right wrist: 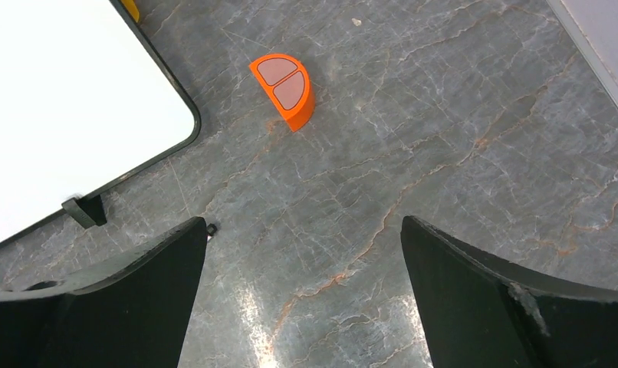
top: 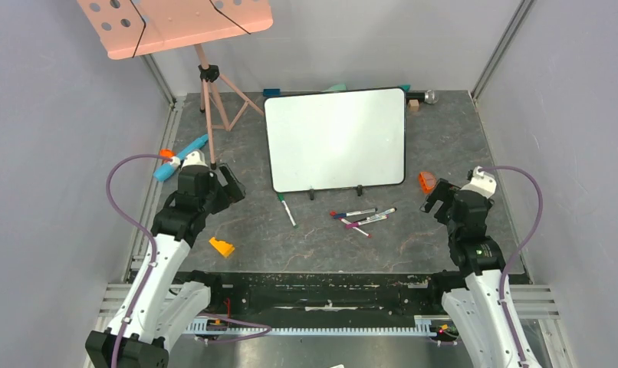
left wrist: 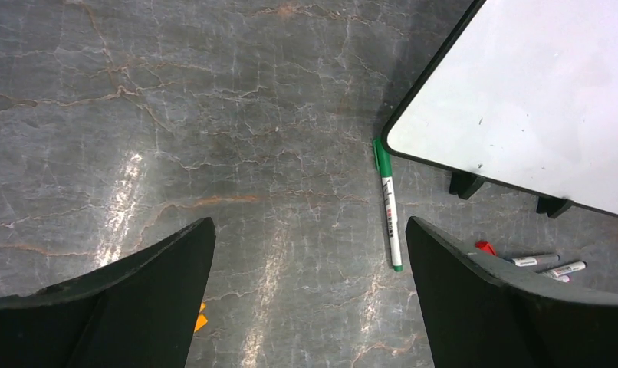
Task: Write a sentence on the whiteboard
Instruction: Open the whiteboard marker at the center of the board.
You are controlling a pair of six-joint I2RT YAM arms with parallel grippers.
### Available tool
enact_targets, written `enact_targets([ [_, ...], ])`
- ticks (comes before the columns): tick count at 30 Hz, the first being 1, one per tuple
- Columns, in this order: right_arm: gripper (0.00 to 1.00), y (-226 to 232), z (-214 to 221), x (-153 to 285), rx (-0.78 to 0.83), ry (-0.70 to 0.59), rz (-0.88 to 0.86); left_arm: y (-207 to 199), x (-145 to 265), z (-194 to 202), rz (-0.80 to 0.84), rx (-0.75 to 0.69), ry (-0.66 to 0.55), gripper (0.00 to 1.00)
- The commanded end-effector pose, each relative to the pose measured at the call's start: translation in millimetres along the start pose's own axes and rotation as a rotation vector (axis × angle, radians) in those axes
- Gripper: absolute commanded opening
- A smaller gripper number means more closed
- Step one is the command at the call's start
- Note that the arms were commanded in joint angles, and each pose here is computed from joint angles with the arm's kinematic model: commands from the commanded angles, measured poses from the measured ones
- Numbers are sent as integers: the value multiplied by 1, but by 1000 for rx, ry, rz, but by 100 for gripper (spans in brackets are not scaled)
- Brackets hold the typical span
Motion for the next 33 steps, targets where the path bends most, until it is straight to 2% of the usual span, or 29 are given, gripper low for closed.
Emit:
enact_targets([
  [1,98,0,-14,7,-75,-30,44,-18,4,-5,119,-17,-24,100],
  [5,98,6,-10,7,-106,26,39,-54,14,6,417,-116,10,100],
  [10,98,8,19,4,-136,199,64,-71,21,14,569,-165,40,100],
  [12,99,8,30,3,-167,243,80,-68,18,16,554,-158,43,100],
  [13,87,12,34,2,-180,256,62,-68,17,16,550,-159,41,100],
  [14,83,18,38,1,-199,270,37,-68,17,16,548,-160,41,100],
  [20,84,46,52,-2,-267,322,-23,-67,16,16,540,-150,40,100],
  [23,80,61,62,-3,-245,357,-18,-68,17,16,547,-152,36,100],
  [25,70,71,70,-2,-234,386,-14,-69,19,15,563,-157,20,100],
  [29,65,95,88,3,-227,435,-23,-69,22,14,577,-159,-15,100],
  [31,53,107,97,7,-259,439,-36,-68,21,13,565,-155,-27,100],
  [33,48,117,103,9,-309,431,-44,-65,20,12,546,-142,-38,100],
])
Point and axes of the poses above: each gripper's point midway between its finger pads, its own x axis back along the fingers, its own y axis along the line the jaws close on, z = x × y, the point moved 3 cm from there along x, back along the fingers, and after that the axes turned 9 degrees about -x, right-handed, at the moved point
